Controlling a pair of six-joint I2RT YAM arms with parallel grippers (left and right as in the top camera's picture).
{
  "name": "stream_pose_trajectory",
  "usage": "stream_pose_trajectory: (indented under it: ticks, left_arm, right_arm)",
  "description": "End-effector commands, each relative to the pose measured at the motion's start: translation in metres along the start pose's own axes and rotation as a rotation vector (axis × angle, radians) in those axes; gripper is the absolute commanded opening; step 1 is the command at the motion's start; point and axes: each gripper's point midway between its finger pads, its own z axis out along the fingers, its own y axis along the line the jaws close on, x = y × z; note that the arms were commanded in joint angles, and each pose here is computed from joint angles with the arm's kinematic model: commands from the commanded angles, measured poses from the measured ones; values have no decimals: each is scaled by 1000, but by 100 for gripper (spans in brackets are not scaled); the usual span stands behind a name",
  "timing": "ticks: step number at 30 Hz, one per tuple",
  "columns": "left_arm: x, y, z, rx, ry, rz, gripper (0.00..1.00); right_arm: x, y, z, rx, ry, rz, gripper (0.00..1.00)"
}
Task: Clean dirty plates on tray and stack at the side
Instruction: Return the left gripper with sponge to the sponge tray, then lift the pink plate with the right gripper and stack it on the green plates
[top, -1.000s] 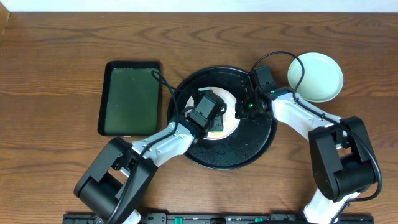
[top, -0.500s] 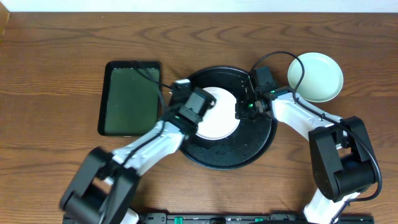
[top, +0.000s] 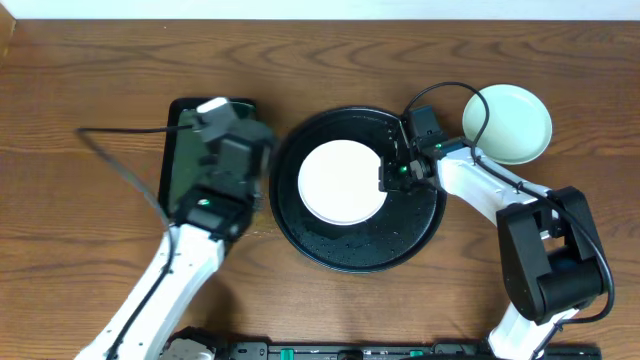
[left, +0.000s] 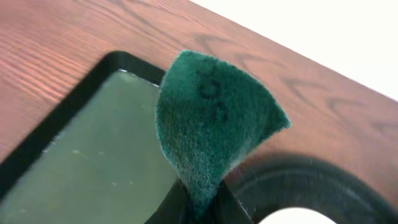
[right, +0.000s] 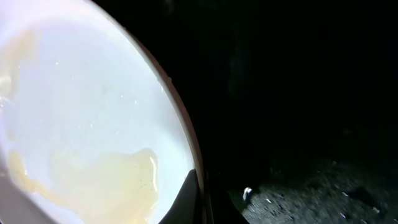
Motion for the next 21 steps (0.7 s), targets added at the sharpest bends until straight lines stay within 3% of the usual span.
stream_pose_trajectory:
  ticks: [1, 6, 13, 21]
  left_arm:
    - [-3, 19, 7, 1, 50, -47, 8]
    - [12, 49, 27, -11, 189, -120, 8]
    - [28, 85, 50, -120, 266, -158, 8]
    - [39, 90, 58, -142, 301, -150, 8]
  right_arm:
    - [-30, 12, -38, 27, -121, -95, 1]
    - [-64, 16, -109, 194, -305, -228, 1]
    - [-85, 29, -198, 508, -563, -375, 1]
    - [-88, 53, -236, 839, -634, -728, 1]
